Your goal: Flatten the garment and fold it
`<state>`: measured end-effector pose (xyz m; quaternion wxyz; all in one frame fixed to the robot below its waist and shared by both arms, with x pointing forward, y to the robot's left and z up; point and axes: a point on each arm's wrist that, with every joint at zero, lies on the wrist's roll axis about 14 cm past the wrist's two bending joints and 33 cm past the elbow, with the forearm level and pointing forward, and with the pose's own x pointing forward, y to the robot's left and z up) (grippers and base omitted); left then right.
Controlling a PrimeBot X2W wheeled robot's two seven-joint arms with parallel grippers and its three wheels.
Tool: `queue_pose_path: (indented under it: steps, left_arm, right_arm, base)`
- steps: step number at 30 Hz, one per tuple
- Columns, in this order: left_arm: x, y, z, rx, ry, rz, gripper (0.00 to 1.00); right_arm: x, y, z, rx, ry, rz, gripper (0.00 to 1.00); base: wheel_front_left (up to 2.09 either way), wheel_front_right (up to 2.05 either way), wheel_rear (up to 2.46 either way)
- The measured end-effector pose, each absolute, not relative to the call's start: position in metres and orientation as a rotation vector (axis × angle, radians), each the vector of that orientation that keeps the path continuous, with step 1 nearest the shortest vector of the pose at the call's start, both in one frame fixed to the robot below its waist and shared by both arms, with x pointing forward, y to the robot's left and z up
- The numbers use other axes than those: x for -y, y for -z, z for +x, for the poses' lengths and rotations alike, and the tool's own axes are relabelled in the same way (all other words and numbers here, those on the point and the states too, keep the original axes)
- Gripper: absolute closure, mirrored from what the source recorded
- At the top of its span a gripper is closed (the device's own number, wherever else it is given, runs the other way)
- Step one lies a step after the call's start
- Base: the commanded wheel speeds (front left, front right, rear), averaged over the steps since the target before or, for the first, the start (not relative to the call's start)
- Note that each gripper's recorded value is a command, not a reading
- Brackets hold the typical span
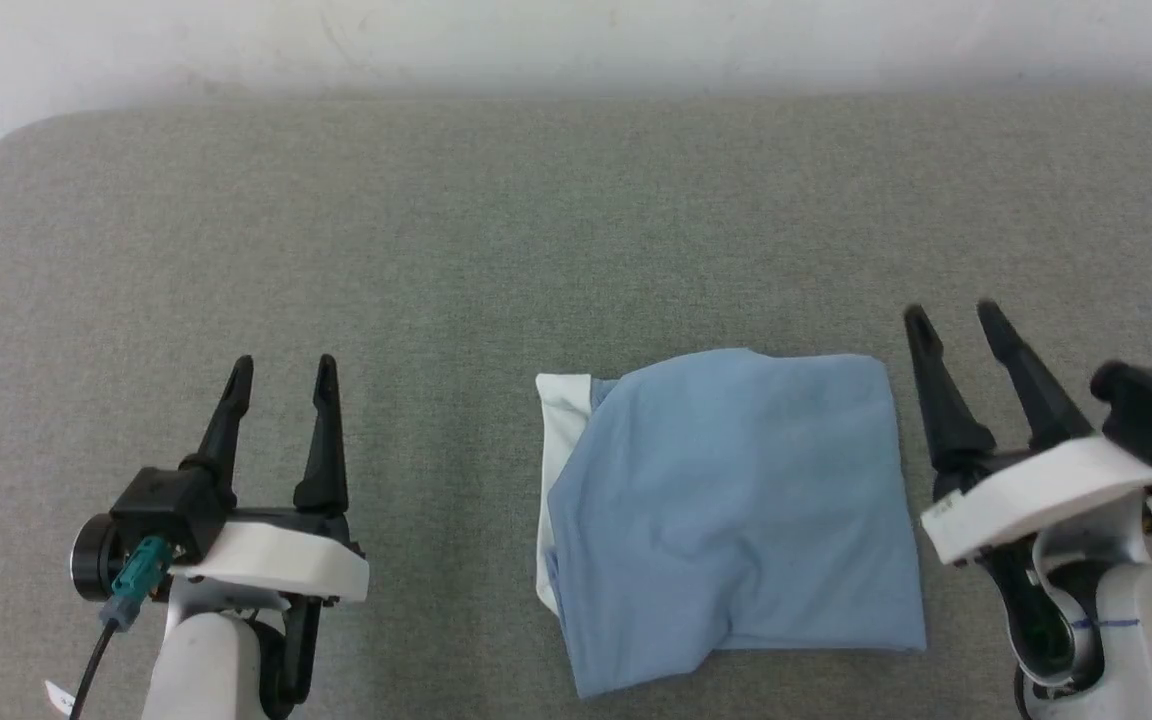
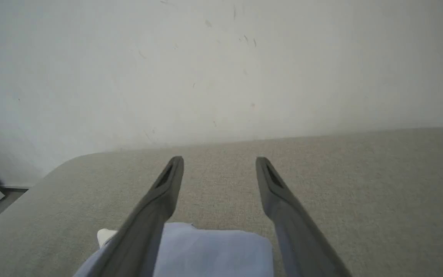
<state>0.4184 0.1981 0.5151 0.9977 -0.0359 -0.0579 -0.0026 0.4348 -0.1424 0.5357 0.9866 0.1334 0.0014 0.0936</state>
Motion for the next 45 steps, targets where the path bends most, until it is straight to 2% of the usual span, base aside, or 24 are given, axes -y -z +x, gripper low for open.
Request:
queue_pose_path:
  steps: [6,10,13,21,23,24,25,30,37,41,45]
  left_arm:
    - [-0.198,-0.516,0.418,0.118,0.005,-0.072,0.00]
    - [-0.199,-0.514,0.417,0.113,0.003,-0.071,0.00]
    - [-0.200,-0.513,0.417,0.110,-0.001,-0.069,0.00]
    - [-0.202,-0.514,0.414,0.110,-0.006,-0.067,0.00]
    - [-0.202,-0.514,0.414,0.112,-0.006,-0.067,0.00]
    - [-0.202,-0.515,0.414,0.113,-0.005,-0.067,0.00]
    - [-0.201,-0.515,0.415,0.113,-0.004,-0.067,0.00]
    - [-0.196,-0.515,0.419,0.118,0.011,-0.070,0.00]
    - [-0.182,-0.515,0.433,0.127,0.050,-0.071,0.00]
    - [-0.165,-0.516,0.446,0.138,0.099,-0.068,0.00]
    - [-0.142,-0.519,0.464,0.161,0.154,-0.073,0.00]
  right_arm:
    - [0.163,-0.469,0.423,-0.240,-0.106,0.302,0.00]
    - [0.159,-0.417,0.405,-0.469,-0.101,0.318,0.00]
    - [0.154,-0.394,0.394,-0.582,-0.109,0.328,0.00]
    - [0.144,-0.375,0.389,-0.712,-0.133,0.389,0.00]
    - [0.141,-0.374,0.389,-0.735,-0.145,0.388,0.60]
    - [0.139,-0.375,0.389,-0.741,-0.152,0.388,0.77]
    - [0.137,-0.375,0.390,-0.745,-0.160,0.384,1.00]
    - [0.133,-0.383,0.394,-0.746,-0.193,0.271,1.00]
    - [0.143,-0.429,0.427,-0.634,-0.215,-0.191,1.00]
    - [0.187,-0.451,0.443,-0.593,-0.146,-0.391,1.00]
    - [0.239,-0.467,0.452,-0.594,-0.041,-0.490,1.00]
  base:
    - [0.00,0.00,0.00]
    - [0.00,0.00,0.00]
    - [0.00,0.00,0.00]
    - [0.00,0.00,0.00]
    - [0.00,0.00,0.00]
    - [0.00,0.00,0.00]
    - [0.00,0.00,0.00]
    - [0.00,0.00,0.00]
    - [0.00,0.00,0.00]
    - [0.00,0.00,0.00]
    - [0.00,0.00,0.00]
